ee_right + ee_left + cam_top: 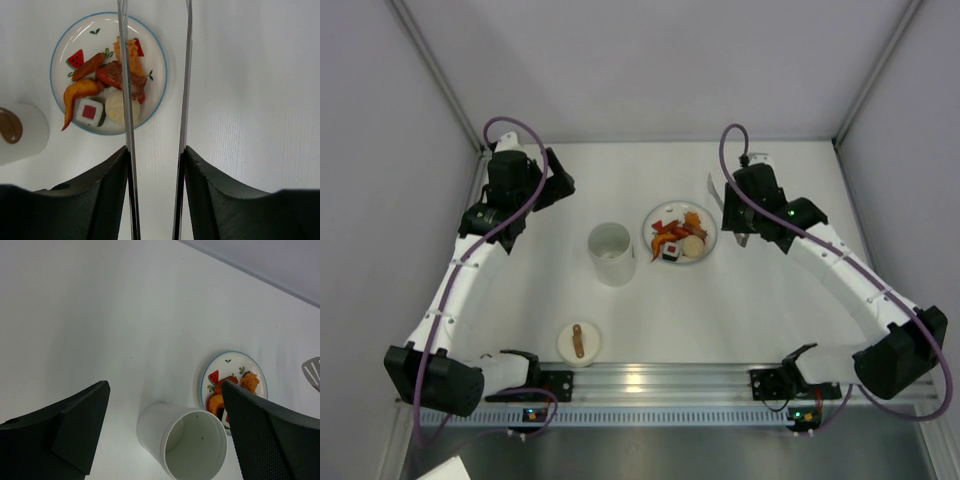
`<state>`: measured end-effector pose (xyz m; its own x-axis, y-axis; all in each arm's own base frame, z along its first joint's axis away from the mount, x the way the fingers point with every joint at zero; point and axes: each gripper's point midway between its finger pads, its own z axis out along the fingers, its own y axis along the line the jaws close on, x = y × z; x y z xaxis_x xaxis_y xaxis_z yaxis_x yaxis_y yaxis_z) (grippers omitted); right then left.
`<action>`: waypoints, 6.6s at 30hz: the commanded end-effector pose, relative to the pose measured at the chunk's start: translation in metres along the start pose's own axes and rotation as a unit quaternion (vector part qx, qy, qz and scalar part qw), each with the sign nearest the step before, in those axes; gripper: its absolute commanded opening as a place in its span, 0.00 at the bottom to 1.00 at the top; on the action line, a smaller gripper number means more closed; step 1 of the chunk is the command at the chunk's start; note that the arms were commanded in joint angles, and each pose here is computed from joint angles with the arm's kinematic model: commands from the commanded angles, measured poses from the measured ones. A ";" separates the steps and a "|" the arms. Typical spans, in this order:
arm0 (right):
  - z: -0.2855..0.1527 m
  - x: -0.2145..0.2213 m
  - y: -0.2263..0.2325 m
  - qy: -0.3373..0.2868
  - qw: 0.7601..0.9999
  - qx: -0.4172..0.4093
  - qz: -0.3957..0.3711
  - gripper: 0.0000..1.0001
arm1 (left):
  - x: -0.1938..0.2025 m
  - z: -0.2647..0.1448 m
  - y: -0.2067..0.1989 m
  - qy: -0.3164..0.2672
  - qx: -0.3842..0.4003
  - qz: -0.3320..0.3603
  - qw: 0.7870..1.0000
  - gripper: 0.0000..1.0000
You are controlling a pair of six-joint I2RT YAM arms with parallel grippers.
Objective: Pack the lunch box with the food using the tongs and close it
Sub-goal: Pick up the clamp at the center of the board, then pick up the fake food from the plate, then place the fake food in the packing box, then pick up the fake food from the plate.
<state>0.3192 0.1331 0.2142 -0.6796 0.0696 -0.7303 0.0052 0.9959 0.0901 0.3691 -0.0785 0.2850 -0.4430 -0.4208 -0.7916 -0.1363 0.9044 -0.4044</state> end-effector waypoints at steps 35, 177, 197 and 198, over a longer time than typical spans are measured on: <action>-0.056 0.123 0.038 0.122 0.986 -0.096 -0.067 0.44 | -0.001 -0.003 -0.004 -0.004 0.010 -0.006 1.000 0.99; -0.022 0.118 0.089 0.096 0.984 -0.086 -0.127 0.33 | 0.010 0.007 -0.002 0.016 0.007 -0.005 1.000 0.99; -0.105 0.023 0.098 0.005 0.984 -0.141 -0.111 0.24 | 0.011 0.008 -0.004 0.018 0.009 -0.007 1.000 0.99; -0.108 0.021 0.100 0.004 0.983 -0.148 -0.112 0.24 | 0.011 0.008 -0.003 0.019 0.008 -0.006 1.000 0.99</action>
<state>0.2275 0.2278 0.2491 -0.6784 -0.1660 -0.7157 -0.3233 0.9422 0.0879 0.3697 -0.0838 0.2740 -0.4739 -0.4310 -0.7679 -0.1366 0.8975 -0.4194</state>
